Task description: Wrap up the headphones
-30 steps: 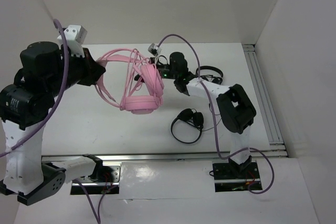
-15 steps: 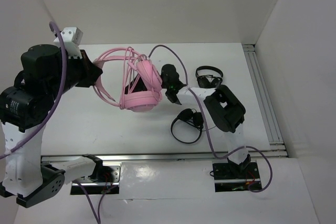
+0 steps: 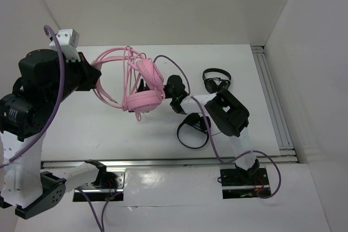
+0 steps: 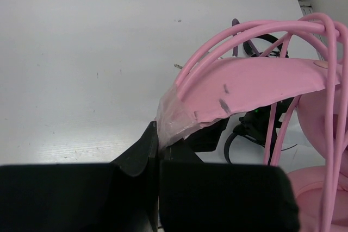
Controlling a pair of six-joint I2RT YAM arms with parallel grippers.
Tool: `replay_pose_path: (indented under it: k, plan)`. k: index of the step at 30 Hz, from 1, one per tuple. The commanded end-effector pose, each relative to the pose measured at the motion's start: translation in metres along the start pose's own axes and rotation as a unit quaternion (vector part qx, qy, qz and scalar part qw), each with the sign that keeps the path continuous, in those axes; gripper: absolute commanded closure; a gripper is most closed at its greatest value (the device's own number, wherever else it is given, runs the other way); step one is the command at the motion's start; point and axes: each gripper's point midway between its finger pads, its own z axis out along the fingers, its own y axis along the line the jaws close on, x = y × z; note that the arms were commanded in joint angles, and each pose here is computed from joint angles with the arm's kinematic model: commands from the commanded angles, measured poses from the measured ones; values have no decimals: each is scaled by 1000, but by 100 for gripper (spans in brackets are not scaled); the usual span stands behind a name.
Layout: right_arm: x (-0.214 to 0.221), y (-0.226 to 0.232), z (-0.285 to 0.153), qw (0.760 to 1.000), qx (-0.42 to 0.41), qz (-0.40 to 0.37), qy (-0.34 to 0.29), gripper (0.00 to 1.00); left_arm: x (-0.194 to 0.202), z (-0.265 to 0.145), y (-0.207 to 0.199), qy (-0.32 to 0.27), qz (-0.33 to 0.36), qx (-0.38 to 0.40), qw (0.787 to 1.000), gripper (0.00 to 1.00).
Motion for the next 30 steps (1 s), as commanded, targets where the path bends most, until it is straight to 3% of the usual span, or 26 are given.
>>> replay_pose_path:
  k: [1, 3, 7, 12, 18, 22, 27, 30]
  plan:
    - [4, 16, 0, 999, -44, -7, -5, 25, -56, -18, -22, -112, -56, 49, 991, 100]
    - [1, 31, -3, 997, -72, -2, -13, 17, -59, -18, -20, -118, -53, 44, 991, 100]
    - [6, 46, -9, 994, -110, 1, -15, 13, -60, -18, -17, -121, -49, 35, 991, 100]
    - [22, 46, -16, 994, -105, 12, -10, 12, -60, -22, -18, -124, -55, 41, 990, 100]
    - [12, 64, -19, 993, -118, 2, -19, 12, -56, -16, -21, -116, -58, 46, 991, 100]
    - [10, 70, -17, 993, -122, -1, -11, 15, -54, -17, -19, -116, -58, 42, 991, 100]
    - [16, 69, -19, 993, -114, -4, -2, 26, -55, -17, -17, -118, -59, 37, 991, 100]
    - [23, 56, -18, 996, -86, -4, -2, 37, -59, -20, -18, -126, -64, 41, 989, 100]
